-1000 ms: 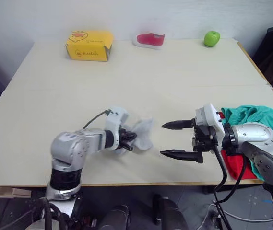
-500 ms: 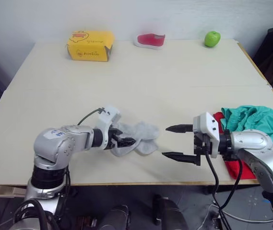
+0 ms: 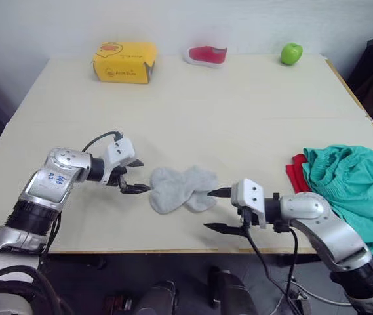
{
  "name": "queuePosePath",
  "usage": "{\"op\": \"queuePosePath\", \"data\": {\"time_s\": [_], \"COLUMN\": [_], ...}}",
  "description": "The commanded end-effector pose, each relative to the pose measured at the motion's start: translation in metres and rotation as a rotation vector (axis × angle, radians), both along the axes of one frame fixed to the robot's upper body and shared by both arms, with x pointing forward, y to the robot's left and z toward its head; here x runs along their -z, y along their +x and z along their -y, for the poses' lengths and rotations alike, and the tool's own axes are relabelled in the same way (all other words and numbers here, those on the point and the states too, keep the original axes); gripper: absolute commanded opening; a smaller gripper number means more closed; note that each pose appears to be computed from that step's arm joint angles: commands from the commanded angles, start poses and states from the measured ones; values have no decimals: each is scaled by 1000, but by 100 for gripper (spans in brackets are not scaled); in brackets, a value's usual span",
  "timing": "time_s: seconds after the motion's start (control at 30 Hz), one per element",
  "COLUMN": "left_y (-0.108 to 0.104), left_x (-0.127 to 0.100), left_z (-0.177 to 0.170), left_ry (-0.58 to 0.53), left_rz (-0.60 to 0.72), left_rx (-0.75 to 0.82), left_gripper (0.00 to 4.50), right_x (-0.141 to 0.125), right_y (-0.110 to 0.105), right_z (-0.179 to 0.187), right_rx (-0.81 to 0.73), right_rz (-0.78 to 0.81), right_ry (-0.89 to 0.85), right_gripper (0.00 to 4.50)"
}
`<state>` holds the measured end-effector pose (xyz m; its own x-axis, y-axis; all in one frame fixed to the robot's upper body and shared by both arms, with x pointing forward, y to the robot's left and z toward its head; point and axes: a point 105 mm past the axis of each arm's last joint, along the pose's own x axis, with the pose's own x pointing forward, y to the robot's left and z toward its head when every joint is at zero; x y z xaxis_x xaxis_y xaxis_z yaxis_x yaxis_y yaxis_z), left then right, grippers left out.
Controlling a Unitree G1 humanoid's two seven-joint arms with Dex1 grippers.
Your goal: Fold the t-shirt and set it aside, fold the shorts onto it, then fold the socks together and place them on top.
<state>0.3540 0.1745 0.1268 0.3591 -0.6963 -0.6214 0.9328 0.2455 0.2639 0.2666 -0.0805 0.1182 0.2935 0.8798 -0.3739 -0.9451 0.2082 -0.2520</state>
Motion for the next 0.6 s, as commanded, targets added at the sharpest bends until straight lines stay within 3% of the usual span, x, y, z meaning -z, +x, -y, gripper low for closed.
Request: {"op": "queuePosePath", "data": {"time_s": [0.03, 0.2, 0.3, 0.6], "left_y": [12, 21, 20, -7], "left_x": [-5, 4, 9, 20], "left_z": [11, 20, 22, 21], "left_ry": [18, 74, 72, 81], "left_rz": [68, 103, 88, -1], "left_rx": [83, 143, 182, 315], "left_gripper": [450, 450, 393, 128], "right_x": [7, 13, 18, 10], "right_y": [7, 18, 20, 25], "right_z": [-5, -8, -7, 1], "right_rx": [15, 57, 68, 74], "right_rz": [36, 43, 52, 102], "right_ry": [-20, -16, -35, -46], "right_gripper": [396, 396, 341, 46]}}
